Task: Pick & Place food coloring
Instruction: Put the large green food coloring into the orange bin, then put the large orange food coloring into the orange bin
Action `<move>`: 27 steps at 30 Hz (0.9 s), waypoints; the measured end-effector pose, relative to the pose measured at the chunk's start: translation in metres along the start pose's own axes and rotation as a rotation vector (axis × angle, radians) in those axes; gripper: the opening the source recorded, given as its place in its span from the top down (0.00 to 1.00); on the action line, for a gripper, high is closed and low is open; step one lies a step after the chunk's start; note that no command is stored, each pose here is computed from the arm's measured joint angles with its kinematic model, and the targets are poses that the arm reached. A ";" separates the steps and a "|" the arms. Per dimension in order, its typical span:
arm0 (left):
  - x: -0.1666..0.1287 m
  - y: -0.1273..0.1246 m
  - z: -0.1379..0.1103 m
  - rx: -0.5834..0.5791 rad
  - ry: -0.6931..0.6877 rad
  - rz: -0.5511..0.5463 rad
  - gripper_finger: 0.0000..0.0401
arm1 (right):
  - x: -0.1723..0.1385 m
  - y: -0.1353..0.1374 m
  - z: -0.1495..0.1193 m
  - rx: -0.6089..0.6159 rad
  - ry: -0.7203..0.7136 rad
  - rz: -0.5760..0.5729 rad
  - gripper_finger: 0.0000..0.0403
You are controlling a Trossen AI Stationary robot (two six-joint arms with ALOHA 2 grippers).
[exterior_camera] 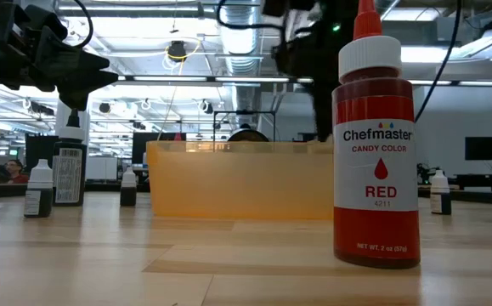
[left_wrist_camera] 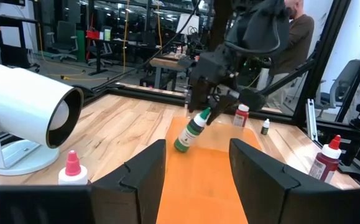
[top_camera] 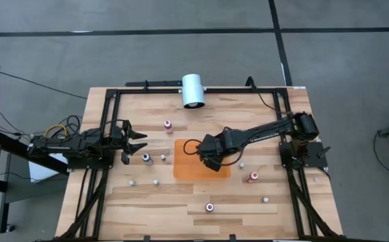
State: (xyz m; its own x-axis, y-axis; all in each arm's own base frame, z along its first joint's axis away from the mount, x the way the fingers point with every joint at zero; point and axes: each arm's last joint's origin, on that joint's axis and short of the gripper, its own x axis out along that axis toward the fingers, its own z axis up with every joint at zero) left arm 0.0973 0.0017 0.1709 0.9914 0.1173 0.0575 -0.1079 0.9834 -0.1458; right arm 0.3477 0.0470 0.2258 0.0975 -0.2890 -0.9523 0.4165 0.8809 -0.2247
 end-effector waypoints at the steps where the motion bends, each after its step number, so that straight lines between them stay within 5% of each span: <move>1: 0.000 0.000 0.000 0.000 0.000 -0.001 0.58 | -0.004 0.000 -0.002 -0.003 -0.012 -0.003 0.52; 11: 0.000 0.000 0.000 0.000 0.002 -0.006 0.58 | -0.052 -0.013 -0.021 0.050 -0.132 0.000 0.56; 27: 0.000 0.000 0.000 -0.028 0.002 -0.006 0.58 | -0.052 -0.025 -0.020 0.063 -0.111 -0.058 0.62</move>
State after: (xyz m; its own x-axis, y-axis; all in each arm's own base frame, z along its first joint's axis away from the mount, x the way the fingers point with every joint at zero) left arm 0.0973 0.0015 0.1707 0.9921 0.1116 0.0568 -0.1003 0.9798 -0.1732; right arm 0.3141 0.0474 0.2765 0.1701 -0.3814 -0.9086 0.4801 0.8373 -0.2615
